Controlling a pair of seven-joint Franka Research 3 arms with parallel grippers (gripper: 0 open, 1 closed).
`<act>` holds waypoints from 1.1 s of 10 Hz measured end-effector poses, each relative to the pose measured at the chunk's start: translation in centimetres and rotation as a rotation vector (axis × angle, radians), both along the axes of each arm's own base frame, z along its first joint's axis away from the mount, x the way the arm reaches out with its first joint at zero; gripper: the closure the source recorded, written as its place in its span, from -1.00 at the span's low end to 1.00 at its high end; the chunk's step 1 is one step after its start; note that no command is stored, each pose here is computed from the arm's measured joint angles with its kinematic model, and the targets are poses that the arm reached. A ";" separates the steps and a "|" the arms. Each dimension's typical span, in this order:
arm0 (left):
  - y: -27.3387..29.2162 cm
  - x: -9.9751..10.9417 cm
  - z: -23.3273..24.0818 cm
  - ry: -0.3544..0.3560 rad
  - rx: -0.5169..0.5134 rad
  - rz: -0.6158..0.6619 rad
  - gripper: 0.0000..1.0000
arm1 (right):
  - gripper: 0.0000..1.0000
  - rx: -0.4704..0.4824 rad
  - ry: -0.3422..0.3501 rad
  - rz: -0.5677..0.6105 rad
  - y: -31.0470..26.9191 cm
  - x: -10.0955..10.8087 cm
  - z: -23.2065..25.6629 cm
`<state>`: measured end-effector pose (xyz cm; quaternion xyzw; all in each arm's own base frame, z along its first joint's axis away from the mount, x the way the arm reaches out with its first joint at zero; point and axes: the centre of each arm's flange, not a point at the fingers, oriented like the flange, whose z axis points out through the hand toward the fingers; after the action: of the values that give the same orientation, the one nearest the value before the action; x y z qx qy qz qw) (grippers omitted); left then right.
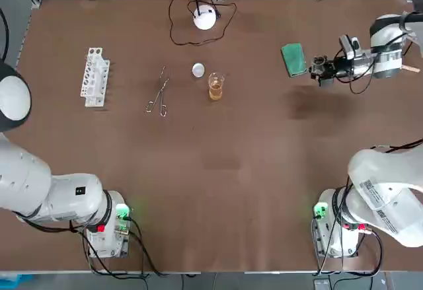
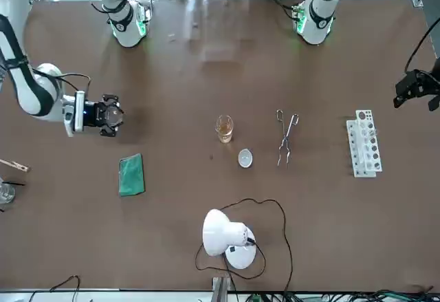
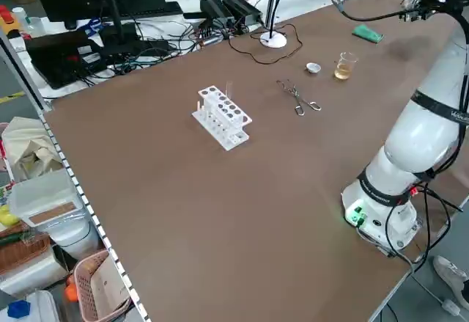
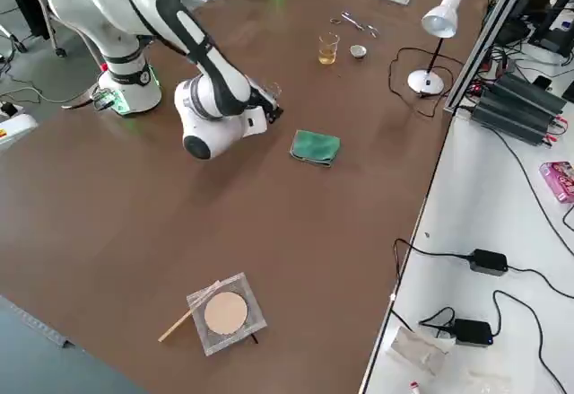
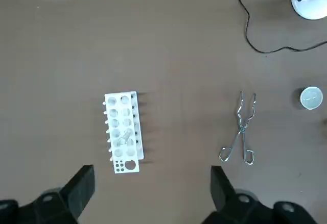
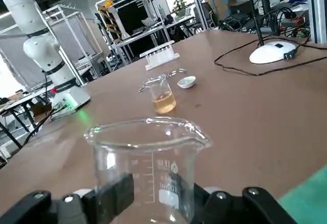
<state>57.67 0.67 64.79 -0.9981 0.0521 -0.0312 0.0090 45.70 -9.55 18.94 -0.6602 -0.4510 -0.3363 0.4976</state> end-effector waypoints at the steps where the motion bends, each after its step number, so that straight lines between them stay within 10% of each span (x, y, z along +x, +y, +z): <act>1: 0.1 0.0 0.1 -0.005 0.000 0.006 -1.00 | 0.22 0.010 -0.007 0.020 -2.2 -0.3 -1.3; 6: -1.4 0.1 -0.5 0.000 -0.005 0.027 -1.00 | 0.22 0.181 -0.138 0.171 -1.5 1.8 -4.2; 11: -0.9 0.2 -0.7 0.002 -0.005 0.035 -1.00 | 0.22 0.113 -0.212 0.243 -3.9 2.7 -8.0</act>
<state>57.85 -0.28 64.11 -0.9989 0.0345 -0.0301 0.0069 48.40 -13.42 10.92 -0.5325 -0.5578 -0.3664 0.5207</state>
